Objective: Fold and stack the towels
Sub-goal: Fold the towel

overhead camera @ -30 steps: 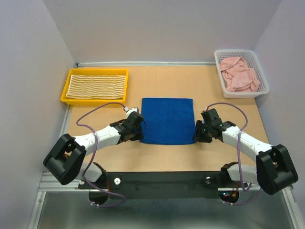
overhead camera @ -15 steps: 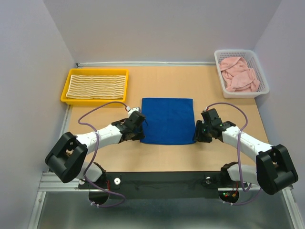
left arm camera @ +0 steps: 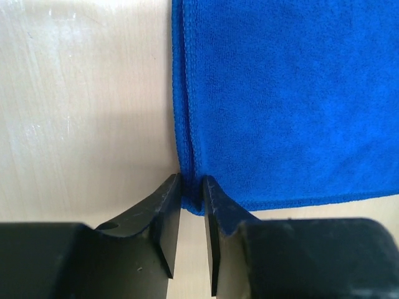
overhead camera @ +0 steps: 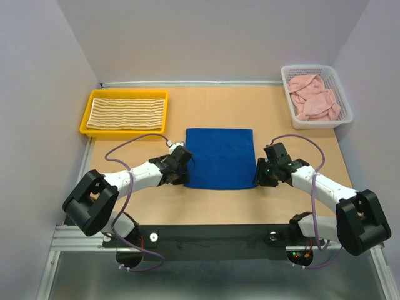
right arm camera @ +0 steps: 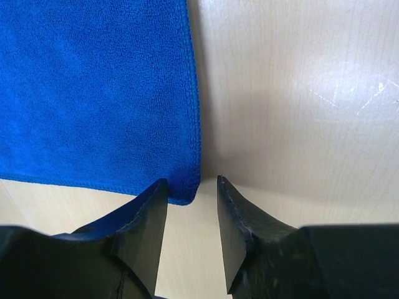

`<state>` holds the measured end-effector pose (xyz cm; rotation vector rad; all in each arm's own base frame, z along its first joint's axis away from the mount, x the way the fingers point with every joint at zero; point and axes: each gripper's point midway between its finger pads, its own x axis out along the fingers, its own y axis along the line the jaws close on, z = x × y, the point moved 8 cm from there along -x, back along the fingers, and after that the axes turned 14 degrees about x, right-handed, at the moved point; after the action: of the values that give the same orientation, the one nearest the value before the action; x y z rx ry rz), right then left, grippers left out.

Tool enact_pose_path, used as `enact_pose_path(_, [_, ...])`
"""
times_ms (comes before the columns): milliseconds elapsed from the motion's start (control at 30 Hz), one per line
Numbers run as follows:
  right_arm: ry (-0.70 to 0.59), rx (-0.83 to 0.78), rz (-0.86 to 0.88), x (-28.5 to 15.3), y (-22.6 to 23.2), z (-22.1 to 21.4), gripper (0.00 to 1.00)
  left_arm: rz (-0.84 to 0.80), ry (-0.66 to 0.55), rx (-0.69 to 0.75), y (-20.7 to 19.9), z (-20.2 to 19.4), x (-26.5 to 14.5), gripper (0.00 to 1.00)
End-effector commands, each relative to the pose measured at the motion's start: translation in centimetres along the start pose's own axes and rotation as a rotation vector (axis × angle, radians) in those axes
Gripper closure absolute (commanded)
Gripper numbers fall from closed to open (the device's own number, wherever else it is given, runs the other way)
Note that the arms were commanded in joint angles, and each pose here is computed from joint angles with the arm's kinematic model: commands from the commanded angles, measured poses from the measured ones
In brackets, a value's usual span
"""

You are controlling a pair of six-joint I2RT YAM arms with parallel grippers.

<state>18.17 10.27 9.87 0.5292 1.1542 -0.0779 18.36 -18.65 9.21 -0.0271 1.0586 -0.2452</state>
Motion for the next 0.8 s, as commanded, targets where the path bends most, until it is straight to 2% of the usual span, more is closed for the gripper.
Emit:
enact_pose_path(0, [-0.044,0.001,0.037,-0.3,0.4,0.4,0.57,0.002,-0.033,0.013,-0.7,1.3,-0.9,0.69])
enact_pose_path(67, [-0.046,0.001,0.037,-0.3,0.4,0.5,0.57,0.007,-0.035,0.017,-0.8,1.6,-1.2,0.69])
enact_pose_path(200, [-0.044,0.001,0.037,-0.3,0.3,0.4,0.57,0.022,-0.041,0.030,-0.9,1.7,-1.6,0.57])
enact_pose_path(267, [-0.045,0.000,0.038,-0.3,0.4,0.4,0.57,0.027,-0.041,0.036,-1.1,1.8,-1.8,0.54])
enact_pose_path(767, [-0.045,-0.005,0.034,-0.3,0.0,0.2,0.57,0.081,0.007,0.090,-1.8,1.2,-0.8,0.54])
